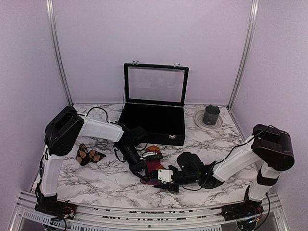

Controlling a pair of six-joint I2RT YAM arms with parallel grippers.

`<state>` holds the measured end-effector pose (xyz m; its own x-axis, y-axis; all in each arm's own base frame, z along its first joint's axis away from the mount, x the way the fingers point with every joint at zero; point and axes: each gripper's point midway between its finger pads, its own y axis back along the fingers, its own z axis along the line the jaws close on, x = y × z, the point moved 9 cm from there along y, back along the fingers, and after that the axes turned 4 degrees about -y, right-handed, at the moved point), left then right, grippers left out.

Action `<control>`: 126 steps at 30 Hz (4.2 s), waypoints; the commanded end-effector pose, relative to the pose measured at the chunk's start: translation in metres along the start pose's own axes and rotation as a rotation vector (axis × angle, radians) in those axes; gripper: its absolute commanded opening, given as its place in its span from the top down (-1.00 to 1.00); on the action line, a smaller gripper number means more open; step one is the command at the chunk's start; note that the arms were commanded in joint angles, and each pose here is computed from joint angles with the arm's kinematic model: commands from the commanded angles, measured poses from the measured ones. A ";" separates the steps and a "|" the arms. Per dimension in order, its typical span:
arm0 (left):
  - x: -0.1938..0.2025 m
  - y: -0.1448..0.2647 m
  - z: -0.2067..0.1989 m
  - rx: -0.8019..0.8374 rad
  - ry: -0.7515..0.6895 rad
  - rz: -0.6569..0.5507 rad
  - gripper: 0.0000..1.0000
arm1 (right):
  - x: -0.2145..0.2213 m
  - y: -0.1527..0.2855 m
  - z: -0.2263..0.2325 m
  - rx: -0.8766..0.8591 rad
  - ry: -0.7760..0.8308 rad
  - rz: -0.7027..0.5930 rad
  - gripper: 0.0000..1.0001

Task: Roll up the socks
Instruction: Roll the sock at the center of the board.

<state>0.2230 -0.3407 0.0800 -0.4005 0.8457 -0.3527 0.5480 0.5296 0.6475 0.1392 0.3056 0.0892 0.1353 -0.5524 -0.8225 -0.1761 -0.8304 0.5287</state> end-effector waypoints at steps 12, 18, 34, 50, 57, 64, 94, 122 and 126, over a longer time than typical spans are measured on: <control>0.023 0.002 0.007 -0.127 -0.051 0.085 0.54 | 0.025 -0.012 -0.014 -0.113 -0.202 0.055 0.78; 0.024 0.036 -0.025 -0.263 -0.315 -0.119 -0.31 | 0.031 -0.007 -0.018 -0.208 -0.476 0.085 1.00; 0.033 0.021 -0.071 -0.439 -0.765 -0.128 -0.30 | 0.052 -0.024 -0.026 -0.304 -1.256 0.297 1.00; 0.025 -0.010 -0.040 -0.644 -0.922 -0.061 0.15 | 0.077 -0.023 -0.025 -0.338 -1.447 0.318 1.00; 0.028 -0.016 -0.029 -0.690 -0.917 -0.016 0.24 | 0.078 -0.021 -0.021 -0.374 -1.466 0.323 0.97; 0.032 -0.019 -0.029 -0.641 -0.851 0.054 1.00 | 0.069 -0.011 -0.038 -0.350 -1.457 0.217 0.65; 0.022 -0.006 -0.018 -0.109 -0.175 0.137 1.00 | -0.010 0.097 -0.019 0.268 -0.471 -0.251 -1.00; 0.019 -0.018 0.004 -0.087 -0.121 0.232 0.73 | 0.005 -0.011 0.008 0.006 -0.031 0.022 0.30; 0.019 -0.016 0.003 -0.091 -0.145 0.229 0.51 | 0.009 -0.011 0.004 -0.006 -0.100 0.030 0.64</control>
<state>0.2107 -0.3449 0.0868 -0.2024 0.9038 -0.3770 0.5495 0.4235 0.7202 0.1337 0.3097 0.0782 0.1066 -0.5676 -0.8164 -0.1984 -0.8167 0.5419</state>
